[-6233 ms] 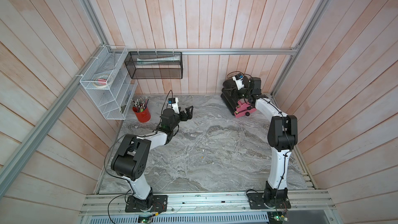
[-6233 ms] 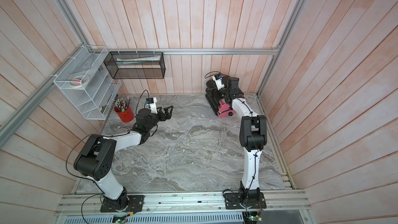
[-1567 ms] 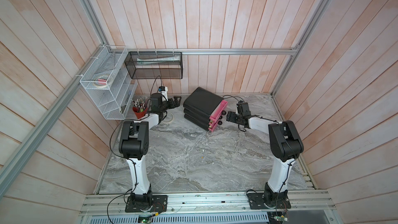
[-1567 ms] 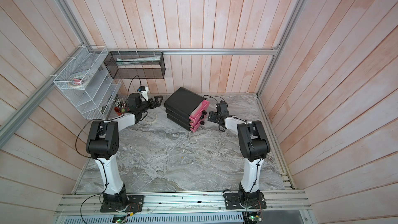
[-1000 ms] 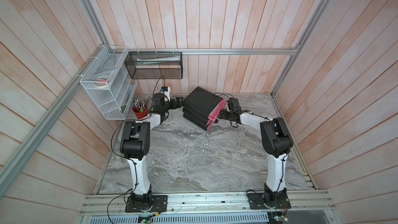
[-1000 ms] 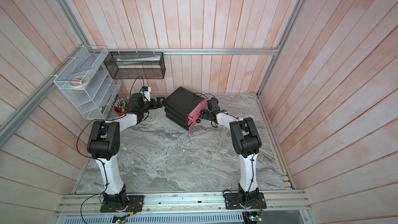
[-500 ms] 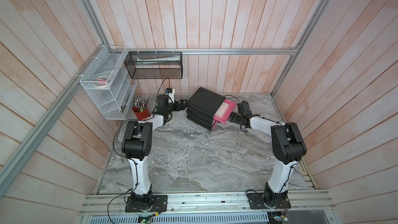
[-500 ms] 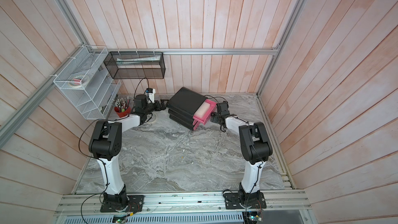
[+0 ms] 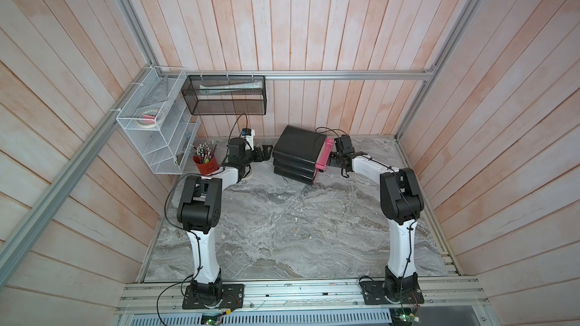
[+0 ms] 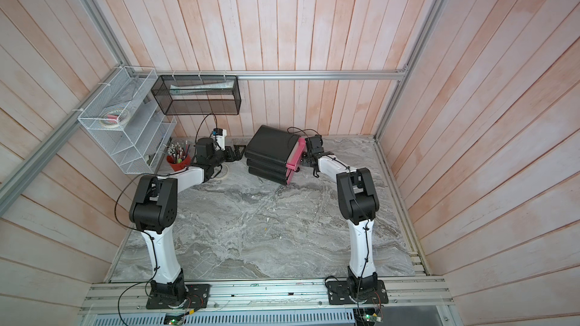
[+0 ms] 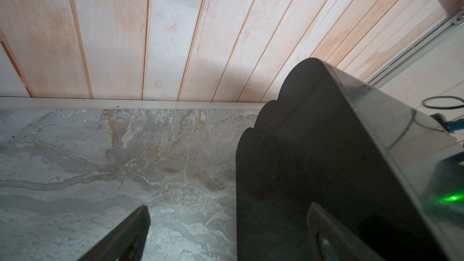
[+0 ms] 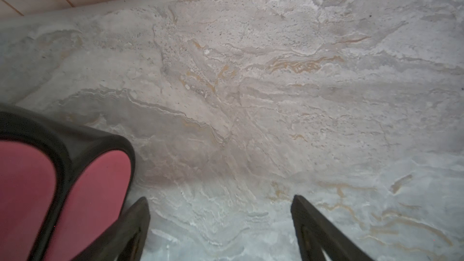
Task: Take the sponge out of the drawer
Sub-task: Close the drawer of the storage box.
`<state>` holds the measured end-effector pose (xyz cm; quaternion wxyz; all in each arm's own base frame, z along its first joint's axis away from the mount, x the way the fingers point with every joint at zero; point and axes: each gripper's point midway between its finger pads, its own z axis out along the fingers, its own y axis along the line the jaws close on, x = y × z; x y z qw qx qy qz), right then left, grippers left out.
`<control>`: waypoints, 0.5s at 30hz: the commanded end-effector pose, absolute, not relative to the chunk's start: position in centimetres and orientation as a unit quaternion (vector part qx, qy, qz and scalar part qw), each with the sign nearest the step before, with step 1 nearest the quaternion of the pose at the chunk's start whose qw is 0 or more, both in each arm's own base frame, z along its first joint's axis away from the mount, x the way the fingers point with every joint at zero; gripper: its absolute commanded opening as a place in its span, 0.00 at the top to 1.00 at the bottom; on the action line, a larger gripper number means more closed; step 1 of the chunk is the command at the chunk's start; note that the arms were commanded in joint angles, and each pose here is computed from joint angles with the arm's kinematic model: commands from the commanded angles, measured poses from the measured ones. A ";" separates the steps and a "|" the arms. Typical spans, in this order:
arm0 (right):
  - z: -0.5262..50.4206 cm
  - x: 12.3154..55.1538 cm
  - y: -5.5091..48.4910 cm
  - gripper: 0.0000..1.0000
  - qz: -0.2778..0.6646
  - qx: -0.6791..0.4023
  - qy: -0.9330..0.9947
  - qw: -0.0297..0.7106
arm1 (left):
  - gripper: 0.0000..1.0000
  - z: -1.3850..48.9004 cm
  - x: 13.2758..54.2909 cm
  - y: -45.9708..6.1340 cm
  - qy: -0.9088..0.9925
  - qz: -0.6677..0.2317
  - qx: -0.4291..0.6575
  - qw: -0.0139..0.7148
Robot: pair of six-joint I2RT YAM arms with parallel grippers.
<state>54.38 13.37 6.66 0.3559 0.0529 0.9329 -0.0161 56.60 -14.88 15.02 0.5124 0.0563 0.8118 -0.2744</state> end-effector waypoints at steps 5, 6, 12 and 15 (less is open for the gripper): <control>6.5 52.4 10.2 0.09 -0.131 0.052 0.931 0.337 | 0.00 14.5 56.9 -15.3 0.810 -0.280 0.068 0.511; 6.5 52.2 9.6 0.09 -0.141 0.057 0.929 0.337 | 0.00 14.5 56.9 -15.3 0.809 -0.280 0.068 0.512; 6.4 50.6 7.7 0.08 -0.096 0.089 0.930 0.342 | 0.00 14.7 57.1 -14.7 0.810 -0.274 0.065 0.515; 7.8 50.3 7.3 0.09 -0.032 0.106 0.927 0.358 | 0.00 15.5 57.4 -13.9 0.803 -0.282 0.051 0.522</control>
